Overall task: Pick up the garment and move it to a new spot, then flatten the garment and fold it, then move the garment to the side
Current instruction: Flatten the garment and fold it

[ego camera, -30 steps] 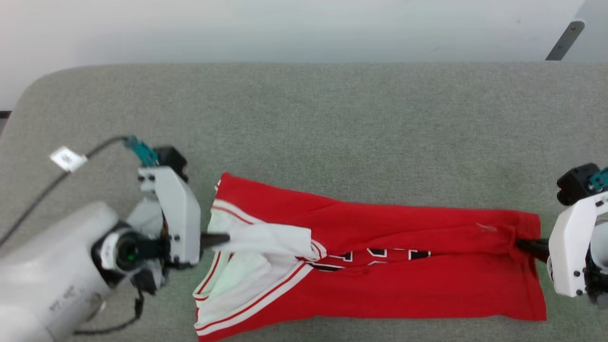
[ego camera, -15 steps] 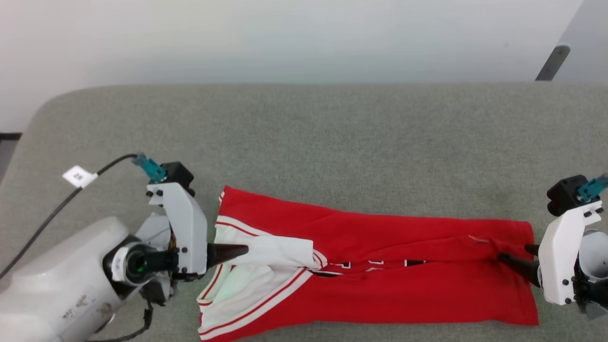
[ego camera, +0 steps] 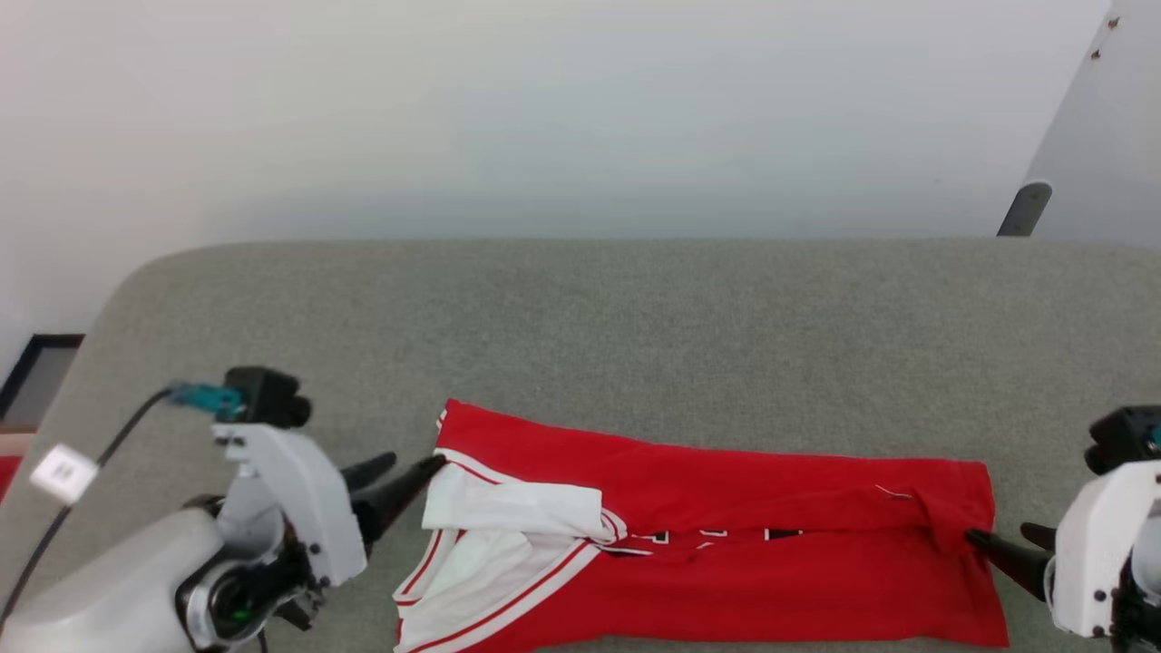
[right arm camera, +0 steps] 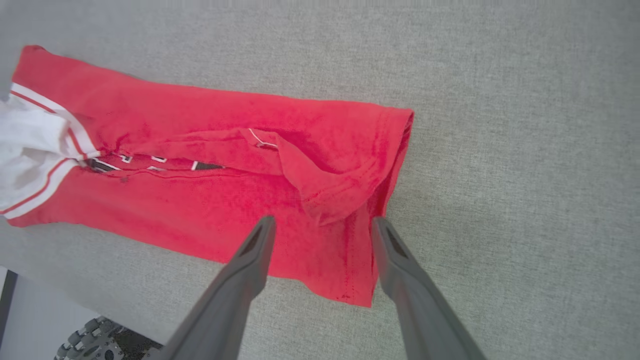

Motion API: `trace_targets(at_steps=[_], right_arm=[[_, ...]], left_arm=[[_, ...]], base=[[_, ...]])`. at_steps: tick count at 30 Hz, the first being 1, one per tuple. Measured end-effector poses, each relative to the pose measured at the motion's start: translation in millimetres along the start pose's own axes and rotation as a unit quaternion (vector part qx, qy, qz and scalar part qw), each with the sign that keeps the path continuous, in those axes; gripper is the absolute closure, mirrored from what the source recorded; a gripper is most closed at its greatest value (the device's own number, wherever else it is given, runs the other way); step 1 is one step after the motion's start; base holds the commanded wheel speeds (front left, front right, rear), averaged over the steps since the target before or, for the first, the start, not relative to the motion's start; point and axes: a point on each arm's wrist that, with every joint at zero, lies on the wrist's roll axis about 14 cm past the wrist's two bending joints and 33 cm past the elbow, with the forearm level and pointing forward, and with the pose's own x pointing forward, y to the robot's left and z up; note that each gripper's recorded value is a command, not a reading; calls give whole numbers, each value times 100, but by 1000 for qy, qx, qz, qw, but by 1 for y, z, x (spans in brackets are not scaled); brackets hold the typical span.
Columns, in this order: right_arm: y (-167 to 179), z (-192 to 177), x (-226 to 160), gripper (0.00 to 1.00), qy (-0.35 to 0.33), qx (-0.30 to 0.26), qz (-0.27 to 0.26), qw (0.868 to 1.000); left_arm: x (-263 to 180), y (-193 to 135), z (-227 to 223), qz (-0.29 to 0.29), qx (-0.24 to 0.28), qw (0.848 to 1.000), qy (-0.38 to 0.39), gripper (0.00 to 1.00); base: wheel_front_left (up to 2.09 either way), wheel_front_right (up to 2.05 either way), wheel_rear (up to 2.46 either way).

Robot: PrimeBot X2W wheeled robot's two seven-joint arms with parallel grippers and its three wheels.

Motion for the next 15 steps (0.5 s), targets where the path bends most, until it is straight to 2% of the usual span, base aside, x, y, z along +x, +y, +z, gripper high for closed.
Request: trace_targets(at_steps=[7,12,15], right_arm=[[-14,-6,-4,0,-22,33,-36,999],[-20,-7,0,0,-14,46,-52,998],[-22,-4,3,0,-6,49,-57,997]], left_arm=[[-25,11,24,9,17,987,-157,0],[-41,35,23,50,37,978,-198,0],[-52,42,41,67,48,965,-247,0]], base=[[0,0,0],[0,0,0],[0,0,0]])
